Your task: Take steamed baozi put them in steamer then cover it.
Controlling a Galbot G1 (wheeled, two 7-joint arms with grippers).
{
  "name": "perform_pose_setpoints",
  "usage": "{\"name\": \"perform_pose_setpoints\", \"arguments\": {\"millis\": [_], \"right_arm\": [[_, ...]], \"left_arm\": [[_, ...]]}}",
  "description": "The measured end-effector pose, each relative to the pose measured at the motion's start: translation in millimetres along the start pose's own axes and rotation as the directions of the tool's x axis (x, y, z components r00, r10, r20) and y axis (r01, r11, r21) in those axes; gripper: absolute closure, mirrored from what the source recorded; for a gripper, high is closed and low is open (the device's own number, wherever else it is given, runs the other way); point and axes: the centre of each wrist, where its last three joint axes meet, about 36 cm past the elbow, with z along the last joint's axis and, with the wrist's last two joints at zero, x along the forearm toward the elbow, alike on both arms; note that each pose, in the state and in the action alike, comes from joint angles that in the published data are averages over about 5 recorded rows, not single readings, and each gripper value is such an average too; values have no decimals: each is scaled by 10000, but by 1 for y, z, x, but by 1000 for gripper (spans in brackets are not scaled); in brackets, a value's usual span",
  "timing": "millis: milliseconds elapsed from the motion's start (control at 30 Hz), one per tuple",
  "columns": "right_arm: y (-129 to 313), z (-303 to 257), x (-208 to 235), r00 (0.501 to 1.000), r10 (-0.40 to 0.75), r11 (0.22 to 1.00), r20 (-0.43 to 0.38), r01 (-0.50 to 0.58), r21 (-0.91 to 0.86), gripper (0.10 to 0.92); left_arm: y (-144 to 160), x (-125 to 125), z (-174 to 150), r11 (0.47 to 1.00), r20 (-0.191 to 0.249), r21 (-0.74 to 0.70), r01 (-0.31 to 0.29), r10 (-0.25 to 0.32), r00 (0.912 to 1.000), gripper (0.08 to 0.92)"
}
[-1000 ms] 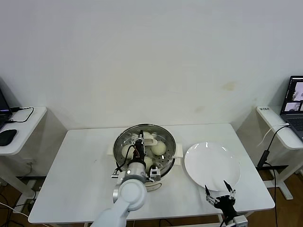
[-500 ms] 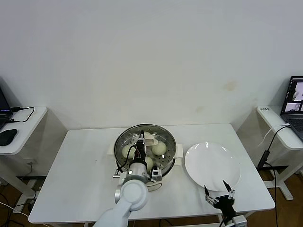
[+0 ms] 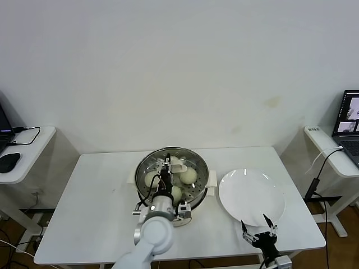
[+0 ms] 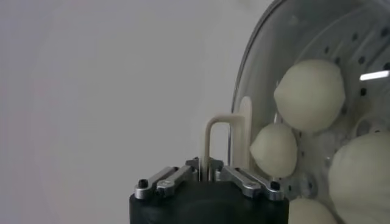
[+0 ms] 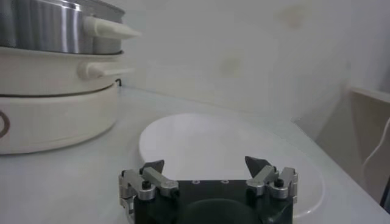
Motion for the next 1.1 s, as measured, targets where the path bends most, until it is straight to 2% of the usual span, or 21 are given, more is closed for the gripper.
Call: {"name": "perform_pose_setpoints", "arguments": {"millis": [200,433,567,667,767,867,1100], "right_arm": [[-1,0,2,10000,-22,10000,-14,22,46,200],[-6,-2,5,10000,-30,9999,64,30,120,200],[-8,-3,5,9999,-29,9999,111,28,150,200],[-8,-4,5,9999,-30,9999,156,28,152,200],[-8,-5,4,9998,-63,9998,213,60,172,200],[-8,-4,4,9995,-126,9997,272,121,194,200],[-10,-6,8,9985,-235,9996,490,228,147,200]], "left_arm": [[4,15,6,9992,178,341,218,-224,9996,428],[14,45,24,9899,509,1285,594,-664,9965,228],[19,66,44,9673,697,2449,665,-860,9939,181],[18,80,65,9292,802,3669,445,-792,9936,177],[11,89,91,8624,887,5058,202,-754,9932,177],[0,97,118,7702,776,6376,137,-820,9936,177],[-27,123,161,4884,-132,8721,293,-364,9993,177]]}}
